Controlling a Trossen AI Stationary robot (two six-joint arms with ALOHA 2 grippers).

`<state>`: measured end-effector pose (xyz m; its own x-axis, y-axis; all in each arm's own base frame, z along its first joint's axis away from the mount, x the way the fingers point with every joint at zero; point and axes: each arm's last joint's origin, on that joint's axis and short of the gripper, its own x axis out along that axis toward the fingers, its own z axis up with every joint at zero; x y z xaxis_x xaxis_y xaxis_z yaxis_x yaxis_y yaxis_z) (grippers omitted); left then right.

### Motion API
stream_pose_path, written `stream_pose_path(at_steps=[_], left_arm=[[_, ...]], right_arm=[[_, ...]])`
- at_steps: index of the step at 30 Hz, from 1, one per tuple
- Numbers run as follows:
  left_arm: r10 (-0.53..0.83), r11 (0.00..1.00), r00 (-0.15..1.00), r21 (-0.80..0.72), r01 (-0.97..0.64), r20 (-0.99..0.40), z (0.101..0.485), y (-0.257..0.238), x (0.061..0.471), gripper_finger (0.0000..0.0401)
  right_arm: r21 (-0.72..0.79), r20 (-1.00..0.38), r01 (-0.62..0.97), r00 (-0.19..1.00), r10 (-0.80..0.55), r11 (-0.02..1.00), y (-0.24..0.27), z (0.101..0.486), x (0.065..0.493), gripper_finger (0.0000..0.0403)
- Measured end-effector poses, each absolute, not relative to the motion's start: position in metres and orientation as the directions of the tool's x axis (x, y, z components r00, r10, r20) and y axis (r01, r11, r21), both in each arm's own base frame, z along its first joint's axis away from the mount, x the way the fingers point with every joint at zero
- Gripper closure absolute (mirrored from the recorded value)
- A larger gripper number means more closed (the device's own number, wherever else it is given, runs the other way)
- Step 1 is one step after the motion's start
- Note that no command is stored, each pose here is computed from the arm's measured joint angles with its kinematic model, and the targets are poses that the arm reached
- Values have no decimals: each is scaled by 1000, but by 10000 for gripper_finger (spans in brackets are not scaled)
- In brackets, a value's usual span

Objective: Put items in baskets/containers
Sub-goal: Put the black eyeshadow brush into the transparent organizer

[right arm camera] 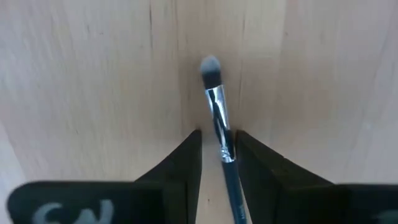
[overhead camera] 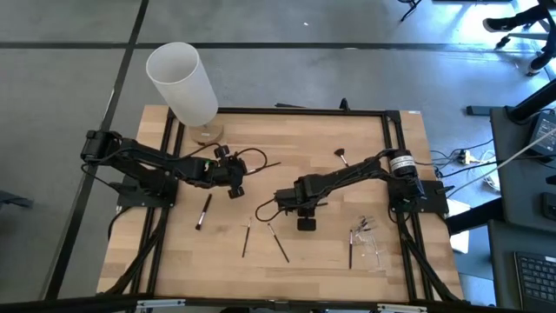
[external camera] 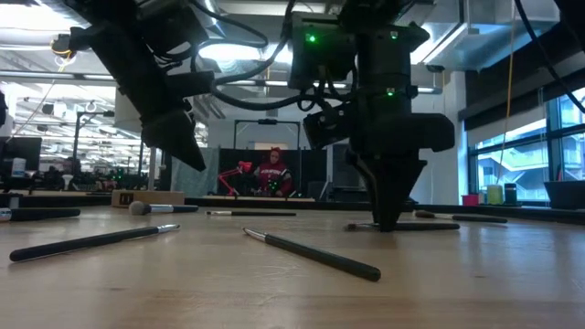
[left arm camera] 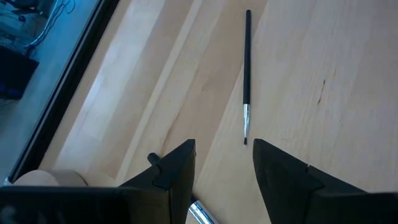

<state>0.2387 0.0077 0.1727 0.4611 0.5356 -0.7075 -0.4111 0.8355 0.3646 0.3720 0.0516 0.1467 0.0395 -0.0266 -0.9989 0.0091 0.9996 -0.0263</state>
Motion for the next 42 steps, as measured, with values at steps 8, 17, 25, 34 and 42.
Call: stream_pose_path(at_steps=[8,17,25,34,42], left_arm=[[536,835,462,359,-418,-707,173,8,239,244],[535,835,463,358,-418,-706,173,8,239,244],[535,835,463,358,-418,-707,173,8,239,244],[535,835,463,358,-418,-707,173,8,239,244],[533,834,458,353,-423,-711,172,7,238,244]], right_arm=[[-2,-1000,4,20,-2,1000,52,138,367,331],[13,-999,-14,34,13,1000,52,136,369,389],[4,-999,6,47,4,1000,52,135,370,381],[-1,-1000,13,31,-1,1000,53,154,374,374],[-2,-965,48,263,-15,999,58,218,356,381]])
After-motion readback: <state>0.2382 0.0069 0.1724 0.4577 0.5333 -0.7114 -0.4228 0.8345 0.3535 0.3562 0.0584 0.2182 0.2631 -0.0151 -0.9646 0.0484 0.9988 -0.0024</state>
